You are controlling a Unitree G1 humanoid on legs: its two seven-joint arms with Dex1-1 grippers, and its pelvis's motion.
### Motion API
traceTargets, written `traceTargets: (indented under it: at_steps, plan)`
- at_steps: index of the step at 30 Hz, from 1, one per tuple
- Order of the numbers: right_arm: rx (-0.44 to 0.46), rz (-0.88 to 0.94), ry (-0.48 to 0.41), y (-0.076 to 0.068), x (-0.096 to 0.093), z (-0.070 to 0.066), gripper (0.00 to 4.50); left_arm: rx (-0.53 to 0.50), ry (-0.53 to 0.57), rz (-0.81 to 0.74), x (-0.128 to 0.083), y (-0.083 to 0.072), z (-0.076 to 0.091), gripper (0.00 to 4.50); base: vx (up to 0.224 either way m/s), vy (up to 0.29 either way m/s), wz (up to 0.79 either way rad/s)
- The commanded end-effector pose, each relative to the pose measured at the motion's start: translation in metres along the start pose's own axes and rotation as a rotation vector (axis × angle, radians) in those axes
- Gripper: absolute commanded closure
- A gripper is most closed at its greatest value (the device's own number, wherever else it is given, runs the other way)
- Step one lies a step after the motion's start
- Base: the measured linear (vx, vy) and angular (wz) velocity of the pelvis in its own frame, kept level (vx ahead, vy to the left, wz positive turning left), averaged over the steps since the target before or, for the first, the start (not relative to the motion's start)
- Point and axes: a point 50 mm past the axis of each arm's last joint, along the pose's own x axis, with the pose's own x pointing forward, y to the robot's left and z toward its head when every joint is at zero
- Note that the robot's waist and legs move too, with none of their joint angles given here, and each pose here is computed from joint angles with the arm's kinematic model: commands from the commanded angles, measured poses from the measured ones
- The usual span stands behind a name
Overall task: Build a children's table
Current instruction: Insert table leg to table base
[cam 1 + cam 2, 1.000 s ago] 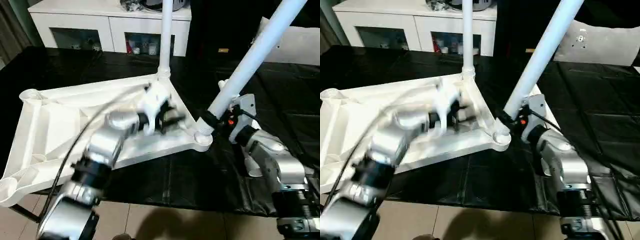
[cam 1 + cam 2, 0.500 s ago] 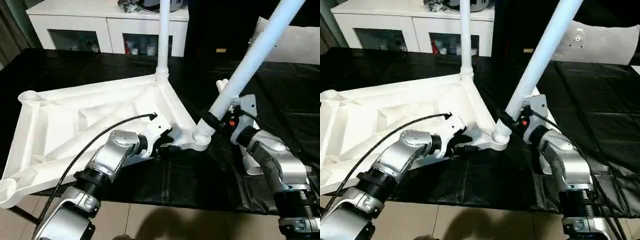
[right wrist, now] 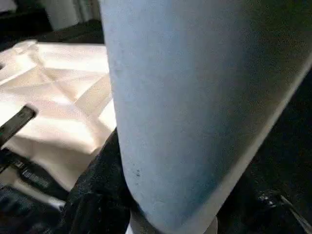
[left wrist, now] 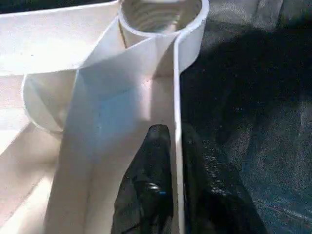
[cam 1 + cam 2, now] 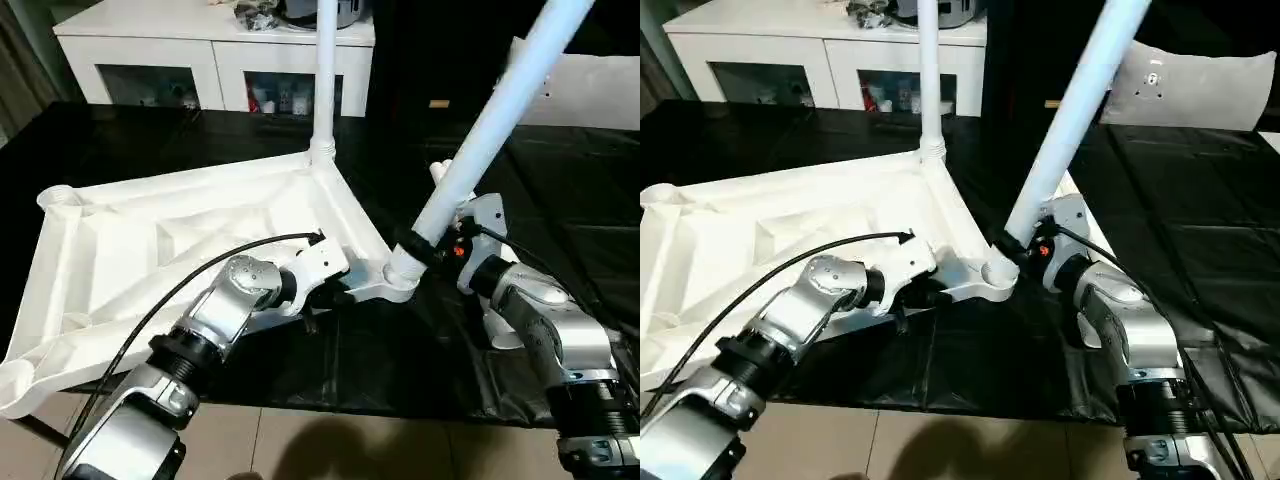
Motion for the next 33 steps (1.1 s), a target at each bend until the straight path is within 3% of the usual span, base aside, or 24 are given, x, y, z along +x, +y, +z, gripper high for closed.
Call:
traceTargets:
  at_steps: [1, 7, 14, 22, 33]
  plan:
    - [-0.022, 0.042, 0.029, 0.0, 0.004, 0.007, 2.61, -0.025, 0.111, 0.009, -0.003, 0.002, -0.022, 4.33, 0.0, 0.0, 0.0]
    - [-0.04, 0.093, 0.107, -0.002, 0.007, 0.005, 2.61, -0.011, 0.084, 0.002, -0.005, 0.006, -0.017, 4.5, 0.0, 0.0, 0.0]
    - [-0.044, 0.146, 0.217, -0.006, 0.011, -0.002, 2.61, 0.119, -0.001, -0.112, -0.01, -0.001, -0.012, 4.5, 0.0, 0.0, 0.0]
    - [-0.022, 0.231, 0.211, 0.0, 0.016, -0.001, 2.61, 0.167, 0.0, -0.167, -0.012, -0.004, -0.014, 4.5, 0.0, 0.0, 0.0]
    - [-0.018, 0.292, 0.254, 0.005, 0.018, -0.008, 2.61, 0.157, 0.009, -0.173, -0.014, -0.002, -0.017, 4.5, 0.0, 0.0, 0.0]
